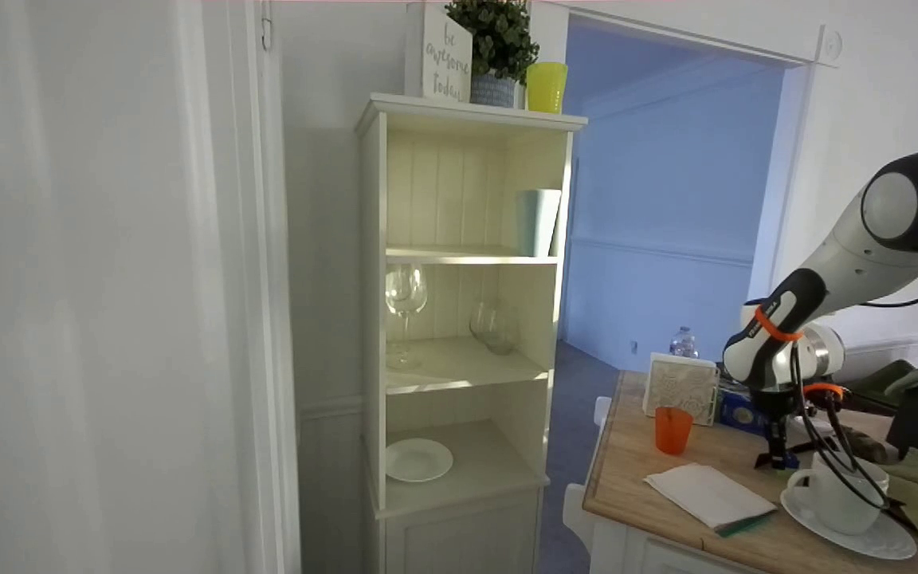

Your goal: Put the yellow and blue blocks in the white mug

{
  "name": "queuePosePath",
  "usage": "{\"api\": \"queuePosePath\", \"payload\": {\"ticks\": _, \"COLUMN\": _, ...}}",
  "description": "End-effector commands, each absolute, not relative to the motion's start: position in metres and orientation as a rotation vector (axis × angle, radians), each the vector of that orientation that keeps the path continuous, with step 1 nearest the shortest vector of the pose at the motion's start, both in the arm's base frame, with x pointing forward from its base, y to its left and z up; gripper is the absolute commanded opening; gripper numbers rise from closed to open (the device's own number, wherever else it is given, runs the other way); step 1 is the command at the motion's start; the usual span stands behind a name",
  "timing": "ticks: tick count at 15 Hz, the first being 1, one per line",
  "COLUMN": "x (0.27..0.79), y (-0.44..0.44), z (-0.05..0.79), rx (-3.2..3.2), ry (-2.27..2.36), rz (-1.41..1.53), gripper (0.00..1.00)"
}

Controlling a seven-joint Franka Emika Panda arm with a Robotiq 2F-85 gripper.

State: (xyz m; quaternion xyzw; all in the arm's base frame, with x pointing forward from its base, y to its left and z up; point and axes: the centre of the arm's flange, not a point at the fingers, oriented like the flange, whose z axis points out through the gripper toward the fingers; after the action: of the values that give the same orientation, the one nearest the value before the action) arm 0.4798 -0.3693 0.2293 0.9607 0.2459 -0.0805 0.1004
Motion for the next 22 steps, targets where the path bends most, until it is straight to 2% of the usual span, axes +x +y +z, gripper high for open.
{"api": "queuePosePath", "payload": {"ticks": 1, "x": 0.481, "y": -0.377, "z": 0.231, "rx": 2.812, "ry": 0.771, "rz": -0.267, "gripper": 0.41}}
{"api": "queuePosePath", "payload": {"ticks": 2, "x": 0.481, "y": -0.377, "z": 0.232, "rx": 2.808, "ry": 0.771, "rz": -0.268, "gripper": 0.39}}
{"api": "queuePosePath", "payload": {"ticks": 3, "x": 0.482, "y": -0.376, "z": 0.234, "rx": 2.807, "ry": 0.764, "rz": -0.272, "gripper": 0.32}}
{"api": "queuePosePath", "payload": {"ticks": 5, "x": 0.482, "y": -0.375, "z": 0.240, "rx": 2.815, "ry": 0.739, "rz": -0.272, "gripper": 0.12}}
{"api": "queuePosePath", "payload": {"ticks": 11, "x": 0.474, "y": -0.366, "z": 0.286, "rx": 2.922, "ry": 0.606, "rz": -0.393, "gripper": 0.12}}
{"api": "queuePosePath", "payload": {"ticks": 17, "x": 0.443, "y": -0.351, "z": 0.347, "rx": 2.984, "ry": 0.398, "rz": -0.475, "gripper": 0.12}}
{"api": "queuePosePath", "payload": {"ticks": 22, "x": 0.415, "y": -0.336, "z": 0.366, "rx": 3.044, "ry": 0.298, "rz": -0.589, "gripper": 0.12}}
